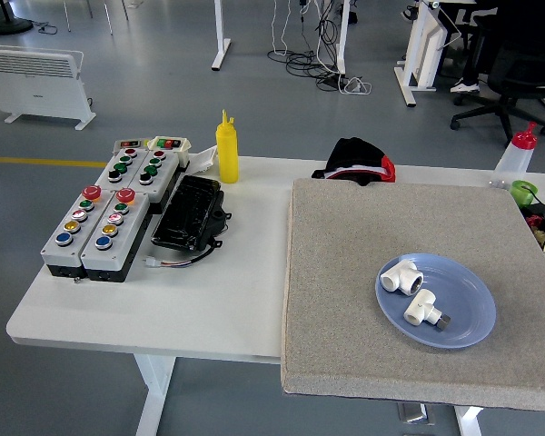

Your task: Pick pipe place plate twice

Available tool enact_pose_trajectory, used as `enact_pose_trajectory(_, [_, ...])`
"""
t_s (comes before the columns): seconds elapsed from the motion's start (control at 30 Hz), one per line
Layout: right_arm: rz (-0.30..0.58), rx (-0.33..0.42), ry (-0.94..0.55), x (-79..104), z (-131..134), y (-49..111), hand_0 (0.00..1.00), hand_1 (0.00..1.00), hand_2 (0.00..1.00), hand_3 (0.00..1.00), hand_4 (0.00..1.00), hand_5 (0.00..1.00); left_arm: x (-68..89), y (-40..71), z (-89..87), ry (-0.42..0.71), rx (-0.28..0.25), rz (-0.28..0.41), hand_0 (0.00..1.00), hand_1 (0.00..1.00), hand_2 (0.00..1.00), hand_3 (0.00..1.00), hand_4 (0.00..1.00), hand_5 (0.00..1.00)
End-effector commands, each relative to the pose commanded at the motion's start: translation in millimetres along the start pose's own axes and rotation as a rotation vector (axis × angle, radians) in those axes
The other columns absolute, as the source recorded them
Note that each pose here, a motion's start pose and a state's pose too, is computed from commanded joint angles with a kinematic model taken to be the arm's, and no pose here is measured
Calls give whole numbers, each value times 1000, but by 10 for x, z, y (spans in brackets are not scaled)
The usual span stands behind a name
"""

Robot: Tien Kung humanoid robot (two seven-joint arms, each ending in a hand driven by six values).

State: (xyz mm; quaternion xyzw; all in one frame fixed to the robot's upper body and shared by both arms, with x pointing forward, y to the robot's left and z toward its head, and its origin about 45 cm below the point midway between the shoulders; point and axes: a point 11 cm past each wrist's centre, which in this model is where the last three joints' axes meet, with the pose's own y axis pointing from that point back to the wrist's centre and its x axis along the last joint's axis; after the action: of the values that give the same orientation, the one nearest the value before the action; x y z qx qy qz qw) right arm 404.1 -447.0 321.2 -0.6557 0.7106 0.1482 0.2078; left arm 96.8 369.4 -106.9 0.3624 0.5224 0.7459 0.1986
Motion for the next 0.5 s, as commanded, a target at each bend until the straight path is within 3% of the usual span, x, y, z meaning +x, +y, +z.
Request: enact_pose_trajectory(0.5, [84, 71, 212, 383, 332, 384, 809, 782, 814, 778, 590, 464, -10, 8, 40, -14, -8, -2, 616, 683, 710, 584, 463, 998])
